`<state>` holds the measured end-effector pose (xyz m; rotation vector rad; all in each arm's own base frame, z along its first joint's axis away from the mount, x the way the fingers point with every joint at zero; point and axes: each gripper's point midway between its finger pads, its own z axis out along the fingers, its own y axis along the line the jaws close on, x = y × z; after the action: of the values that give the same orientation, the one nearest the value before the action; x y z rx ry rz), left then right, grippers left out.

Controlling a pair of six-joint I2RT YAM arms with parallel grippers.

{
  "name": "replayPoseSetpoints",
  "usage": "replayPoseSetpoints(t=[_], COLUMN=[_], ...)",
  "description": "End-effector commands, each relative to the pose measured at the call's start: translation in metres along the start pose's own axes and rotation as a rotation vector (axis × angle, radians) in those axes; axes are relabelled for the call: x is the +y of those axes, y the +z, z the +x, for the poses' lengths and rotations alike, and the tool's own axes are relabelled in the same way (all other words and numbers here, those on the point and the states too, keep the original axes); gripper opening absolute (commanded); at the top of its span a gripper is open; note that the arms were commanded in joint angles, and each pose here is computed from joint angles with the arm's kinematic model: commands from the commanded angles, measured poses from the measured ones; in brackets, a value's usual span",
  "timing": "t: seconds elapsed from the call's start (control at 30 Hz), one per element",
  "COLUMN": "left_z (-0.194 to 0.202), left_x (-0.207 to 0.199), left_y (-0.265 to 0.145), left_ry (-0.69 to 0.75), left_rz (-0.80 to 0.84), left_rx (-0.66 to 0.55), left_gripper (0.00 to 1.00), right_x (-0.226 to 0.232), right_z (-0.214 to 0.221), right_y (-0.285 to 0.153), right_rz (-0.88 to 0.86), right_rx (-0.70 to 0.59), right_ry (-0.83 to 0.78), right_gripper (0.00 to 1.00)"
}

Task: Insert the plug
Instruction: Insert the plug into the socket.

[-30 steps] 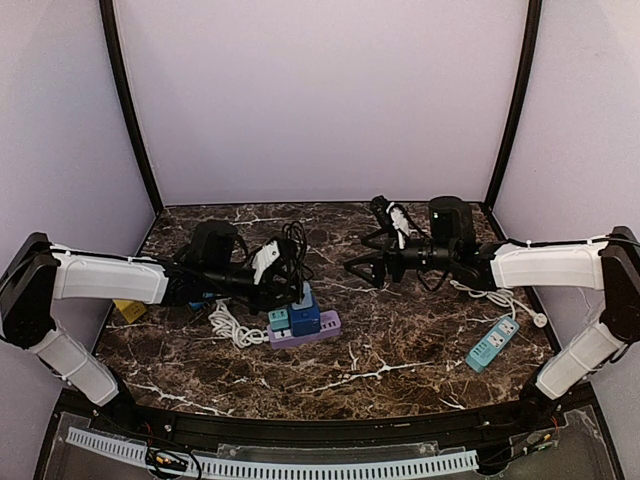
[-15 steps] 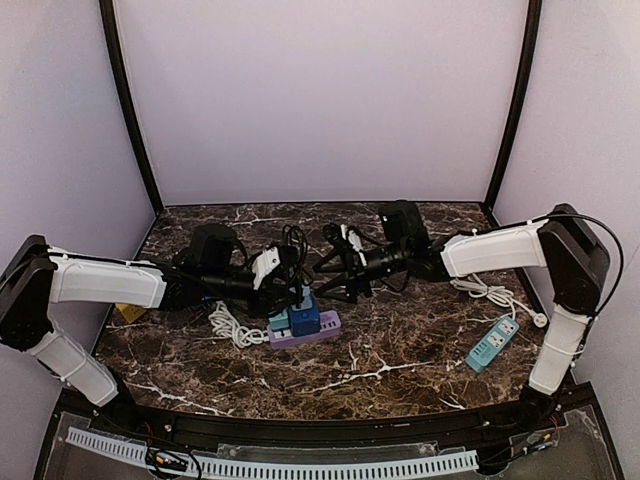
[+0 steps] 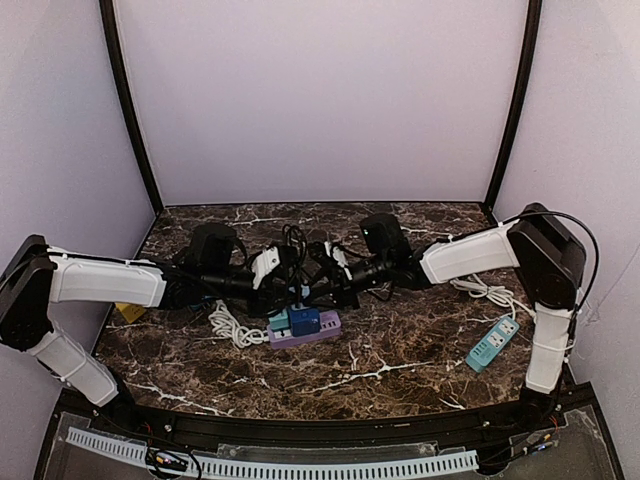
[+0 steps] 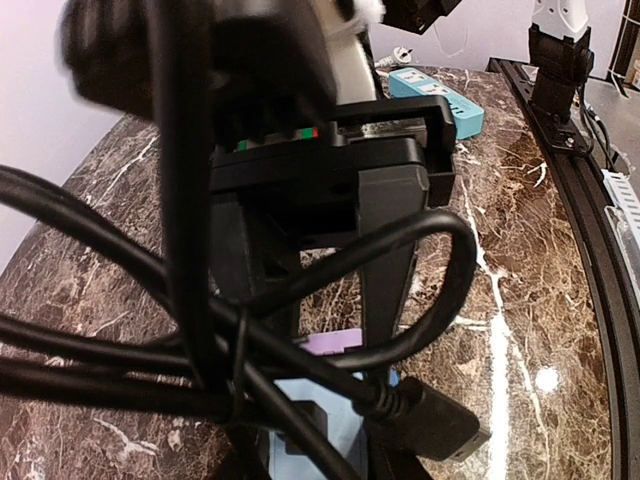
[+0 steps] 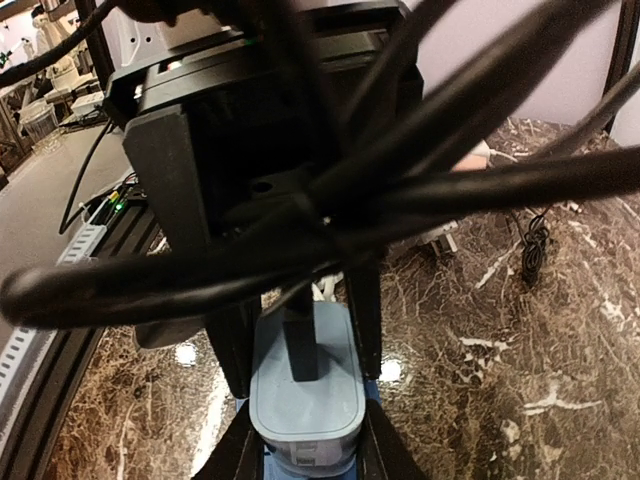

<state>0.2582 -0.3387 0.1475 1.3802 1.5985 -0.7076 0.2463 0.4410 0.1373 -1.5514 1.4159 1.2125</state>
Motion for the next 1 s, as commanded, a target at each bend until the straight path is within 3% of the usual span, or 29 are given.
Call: replayPoseSetpoints(t=[0.0,0.1,0.17,0.23,0.27,0.33,0.53,0.97], left_z=[0.069,0.069,0.064,0.059,0.054,0.05,0.05,0.007], left_x=[-0.026,-0.027,-0.03,-0.03,-0.03,-0.028,-0.019,-0.009], left_y=[0.001,0.0,-0.001,-0.003,-0.005,-0.008,-0.012,-0.017], left_ry=[-0.103,-0.1,-0.099,-0.096,-0.091,-0.095,-0.12,-0.097], left_rz=[0.079,0.088,0.104,0.096,0.089,0.068,-0.002,-0.03], left_rx=[0.228,0.227,0.207,0.179,0.159,0.125,0.089,-0.078], left_gripper=[0.01,0.01,0.01,0.34,0.57,0.67,0.52,0.51], right_x=[-0.005,-0.002,-0.001,-0.001,-0.001,-0.003,-0.005,-0.005], right_z=[-0.015,-0.015,-0.012,-0.007,-0.005,-0.004,-0.001,-0.007], right_y=[0.003,0.002,0.001,0.001,0.001,0.001,-0.001,-0.001], right_rz=[0.02,0.014,0.011,0.011,0.008,0.005,-0.008,-0.021], right_rx=[-0.04,-0.043,-0.038,-0.029,-0.024,-0.019,-0.021,-0.06], right_ry=[-0.05,-0.07,-0.077,-0.087,-0.09,-0.095,-0.109,-0.151], right_gripper=[0.2,0.03,0.0,0.0,0.0,0.0,0.0,0.0])
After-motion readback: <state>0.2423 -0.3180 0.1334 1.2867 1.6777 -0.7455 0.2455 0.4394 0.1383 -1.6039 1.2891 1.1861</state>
